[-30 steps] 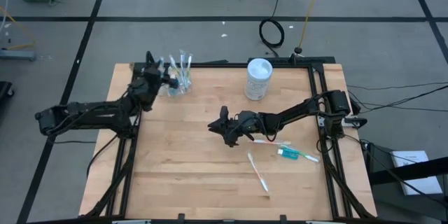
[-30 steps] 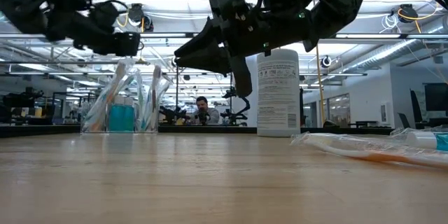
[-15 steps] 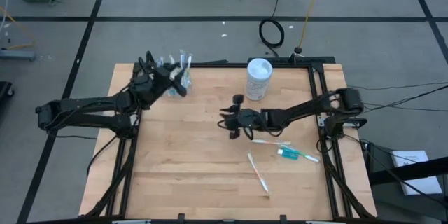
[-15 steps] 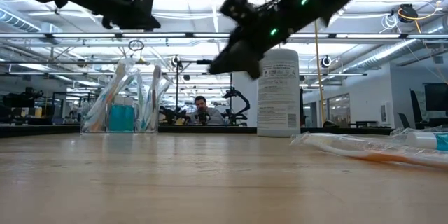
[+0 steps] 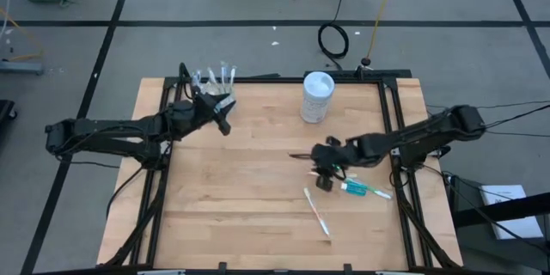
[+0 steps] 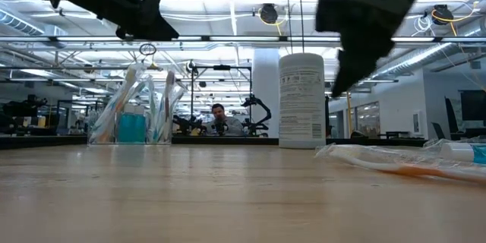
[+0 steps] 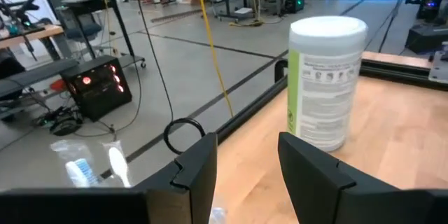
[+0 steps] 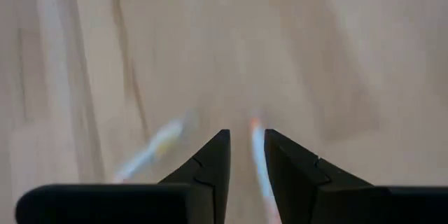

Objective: Pick & Place toothbrushing station
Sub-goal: Put the orange toothbrush into the transparent organizer

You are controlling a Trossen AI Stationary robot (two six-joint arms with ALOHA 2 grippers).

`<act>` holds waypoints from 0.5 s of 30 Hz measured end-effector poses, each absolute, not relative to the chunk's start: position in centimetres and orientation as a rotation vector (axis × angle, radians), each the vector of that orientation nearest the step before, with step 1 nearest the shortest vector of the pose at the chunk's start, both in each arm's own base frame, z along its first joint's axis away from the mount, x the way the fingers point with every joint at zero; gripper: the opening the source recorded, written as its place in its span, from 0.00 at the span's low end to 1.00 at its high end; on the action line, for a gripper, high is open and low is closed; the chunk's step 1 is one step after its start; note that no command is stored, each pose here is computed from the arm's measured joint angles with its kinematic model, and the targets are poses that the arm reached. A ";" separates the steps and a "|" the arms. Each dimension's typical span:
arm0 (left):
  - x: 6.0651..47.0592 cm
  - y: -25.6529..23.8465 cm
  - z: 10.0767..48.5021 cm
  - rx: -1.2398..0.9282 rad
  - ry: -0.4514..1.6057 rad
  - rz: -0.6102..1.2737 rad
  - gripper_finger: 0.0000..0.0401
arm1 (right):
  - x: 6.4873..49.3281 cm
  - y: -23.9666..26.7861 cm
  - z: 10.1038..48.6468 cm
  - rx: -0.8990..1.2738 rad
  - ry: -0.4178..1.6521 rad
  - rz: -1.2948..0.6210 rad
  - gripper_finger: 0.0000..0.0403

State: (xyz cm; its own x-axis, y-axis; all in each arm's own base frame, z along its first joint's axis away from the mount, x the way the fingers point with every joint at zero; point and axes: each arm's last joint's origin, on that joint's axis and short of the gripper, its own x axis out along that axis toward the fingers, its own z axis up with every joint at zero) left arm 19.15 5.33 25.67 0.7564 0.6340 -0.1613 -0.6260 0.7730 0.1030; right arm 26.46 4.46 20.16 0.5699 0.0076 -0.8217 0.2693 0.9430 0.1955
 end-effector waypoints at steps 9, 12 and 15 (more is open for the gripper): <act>19.3 5.3 26.3 0.035 0.116 0.687 0.40 | 22.4 6.5 15.4 0.296 1.144 -0.159 0.20; 19.4 5.4 26.8 0.028 0.064 0.689 0.40 | 22.3 6.7 15.6 0.227 1.127 -0.146 0.20; 19.4 5.4 27.3 0.021 0.010 0.690 0.40 | 22.2 6.9 15.6 0.208 1.130 -0.130 0.20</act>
